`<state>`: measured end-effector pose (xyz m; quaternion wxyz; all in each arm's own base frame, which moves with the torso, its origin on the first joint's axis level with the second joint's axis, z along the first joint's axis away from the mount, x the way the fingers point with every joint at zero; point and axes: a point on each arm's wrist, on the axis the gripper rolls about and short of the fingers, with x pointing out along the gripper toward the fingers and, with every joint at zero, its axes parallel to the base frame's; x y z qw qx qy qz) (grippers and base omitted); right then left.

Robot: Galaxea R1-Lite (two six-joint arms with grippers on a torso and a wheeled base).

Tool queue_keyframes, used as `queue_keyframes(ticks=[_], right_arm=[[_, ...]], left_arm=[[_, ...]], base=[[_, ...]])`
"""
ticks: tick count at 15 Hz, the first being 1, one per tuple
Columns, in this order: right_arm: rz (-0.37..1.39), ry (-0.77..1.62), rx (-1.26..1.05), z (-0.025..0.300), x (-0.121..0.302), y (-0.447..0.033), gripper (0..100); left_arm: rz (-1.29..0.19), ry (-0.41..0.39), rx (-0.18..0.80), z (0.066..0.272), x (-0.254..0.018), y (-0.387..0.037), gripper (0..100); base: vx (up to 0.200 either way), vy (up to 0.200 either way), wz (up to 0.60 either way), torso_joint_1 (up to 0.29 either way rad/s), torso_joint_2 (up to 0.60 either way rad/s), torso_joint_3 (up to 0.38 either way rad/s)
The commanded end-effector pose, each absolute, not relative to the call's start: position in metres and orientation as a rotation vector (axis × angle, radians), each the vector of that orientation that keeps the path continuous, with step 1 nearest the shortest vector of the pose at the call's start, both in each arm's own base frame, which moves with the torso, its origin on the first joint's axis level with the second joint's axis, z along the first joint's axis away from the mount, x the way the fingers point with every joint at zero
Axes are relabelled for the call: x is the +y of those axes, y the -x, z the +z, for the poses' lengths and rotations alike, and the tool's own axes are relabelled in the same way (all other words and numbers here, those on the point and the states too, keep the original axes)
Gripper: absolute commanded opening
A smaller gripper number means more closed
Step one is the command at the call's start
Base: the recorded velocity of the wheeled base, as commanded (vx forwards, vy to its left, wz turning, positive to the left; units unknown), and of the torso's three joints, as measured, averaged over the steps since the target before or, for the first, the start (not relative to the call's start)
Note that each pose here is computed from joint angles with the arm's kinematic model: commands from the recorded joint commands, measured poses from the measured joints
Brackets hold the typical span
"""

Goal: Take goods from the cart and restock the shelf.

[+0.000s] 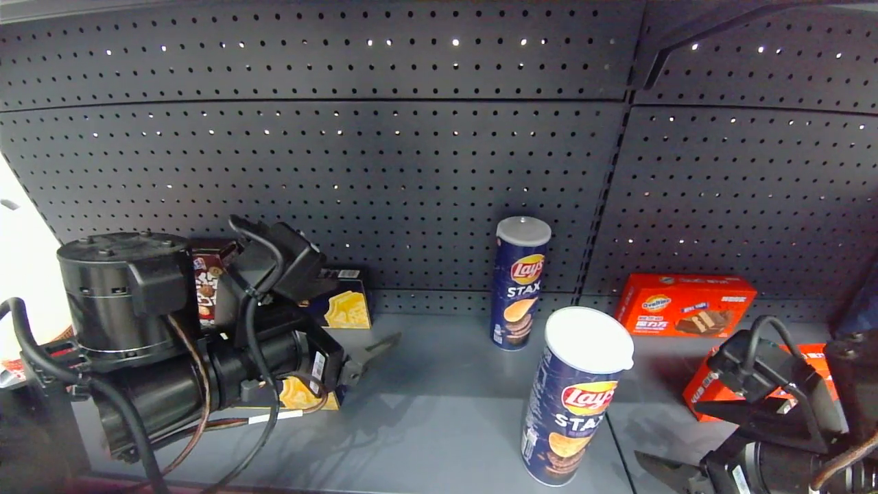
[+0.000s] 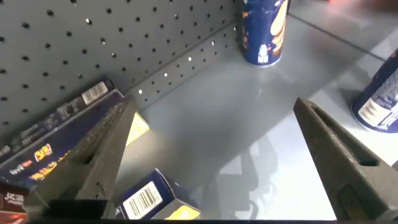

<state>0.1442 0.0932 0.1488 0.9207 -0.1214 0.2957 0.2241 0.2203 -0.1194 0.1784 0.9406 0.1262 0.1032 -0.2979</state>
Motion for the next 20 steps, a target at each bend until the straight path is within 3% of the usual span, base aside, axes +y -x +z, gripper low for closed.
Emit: queue_keyframes(ticks=[1,20], right_arm=[[0.447,0.266,0.638,0.142,0.092,-0.144,100],[0.438,0.29,0.69,0.135,0.132,-0.204,100]], left_arm=[[-0.611,-0.261,0.231,0.173,-0.121,-0.223,100],[-0.632,-0.272,0.257,0.164,-0.13,-0.23,100]], base=[[0.0,0.0,0.0,0.0,0.0,0.0],[0.0,0.0,0.0,0.0,0.0,0.0]])
